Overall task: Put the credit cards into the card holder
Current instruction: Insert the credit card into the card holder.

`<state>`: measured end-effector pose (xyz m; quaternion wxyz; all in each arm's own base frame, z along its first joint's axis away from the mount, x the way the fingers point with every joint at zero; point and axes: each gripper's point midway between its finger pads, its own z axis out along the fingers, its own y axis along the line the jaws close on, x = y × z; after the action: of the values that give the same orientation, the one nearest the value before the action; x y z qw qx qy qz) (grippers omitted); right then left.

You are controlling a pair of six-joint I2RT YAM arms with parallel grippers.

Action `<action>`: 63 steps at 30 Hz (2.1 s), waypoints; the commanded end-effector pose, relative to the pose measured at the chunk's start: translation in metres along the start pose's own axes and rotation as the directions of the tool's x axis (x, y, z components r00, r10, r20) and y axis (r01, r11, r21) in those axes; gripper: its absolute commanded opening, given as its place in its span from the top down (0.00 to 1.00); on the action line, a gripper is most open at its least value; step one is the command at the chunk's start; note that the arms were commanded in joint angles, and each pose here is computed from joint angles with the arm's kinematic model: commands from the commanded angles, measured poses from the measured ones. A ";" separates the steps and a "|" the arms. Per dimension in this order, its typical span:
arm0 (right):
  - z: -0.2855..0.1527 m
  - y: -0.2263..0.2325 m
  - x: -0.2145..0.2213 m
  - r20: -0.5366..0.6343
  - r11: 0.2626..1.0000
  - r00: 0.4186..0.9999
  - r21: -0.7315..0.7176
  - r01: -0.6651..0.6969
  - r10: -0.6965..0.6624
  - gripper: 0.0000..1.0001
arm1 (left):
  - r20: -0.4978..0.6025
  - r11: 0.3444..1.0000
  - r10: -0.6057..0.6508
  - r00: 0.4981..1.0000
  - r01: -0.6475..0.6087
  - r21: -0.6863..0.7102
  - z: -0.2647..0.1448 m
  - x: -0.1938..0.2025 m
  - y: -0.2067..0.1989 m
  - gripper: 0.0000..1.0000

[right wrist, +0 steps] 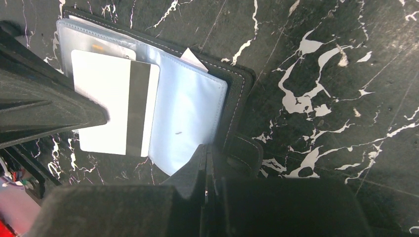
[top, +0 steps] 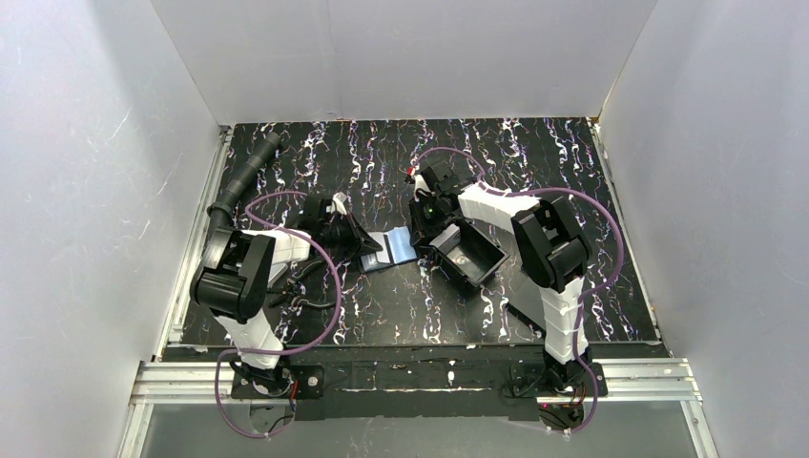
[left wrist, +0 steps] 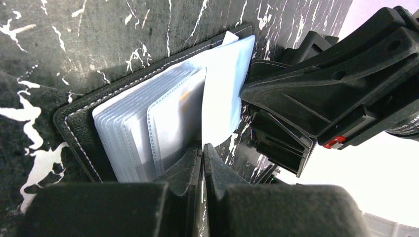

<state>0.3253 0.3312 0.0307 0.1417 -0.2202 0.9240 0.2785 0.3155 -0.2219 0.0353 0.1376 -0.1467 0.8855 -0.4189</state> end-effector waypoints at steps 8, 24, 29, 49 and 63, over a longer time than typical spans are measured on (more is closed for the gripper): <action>0.011 -0.003 0.010 -0.027 0.999 0.999 0.027 0.023 -0.022 0.95 | 0.065 0.998 0.031 0.997 -0.027 -0.050 -0.007 -0.006 0.008 1.00; 0.011 -0.001 0.010 -0.027 1.000 0.999 0.019 0.021 -0.020 0.95 | 0.010 1.000 -0.006 1.000 0.006 0.002 0.002 0.002 0.005 1.00; 0.012 -0.001 0.011 -0.029 1.000 0.999 0.020 0.021 -0.021 0.95 | 0.007 1.000 -0.018 1.000 0.018 0.012 0.004 0.002 0.006 1.00; 0.012 0.002 0.012 -0.031 1.000 0.999 0.014 0.027 -0.027 0.96 | -0.005 0.999 -0.023 1.000 0.023 0.046 0.007 0.005 0.005 1.00; 0.012 0.001 0.012 -0.030 0.999 0.999 0.017 0.029 -0.028 0.96 | -0.080 0.993 -0.087 0.993 0.093 0.075 0.009 0.016 0.001 1.00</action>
<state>0.3251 0.3317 0.0305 0.1431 -0.2229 0.9237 0.2770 0.3175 -0.2297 0.0333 0.1288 -0.1649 0.8651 -0.4559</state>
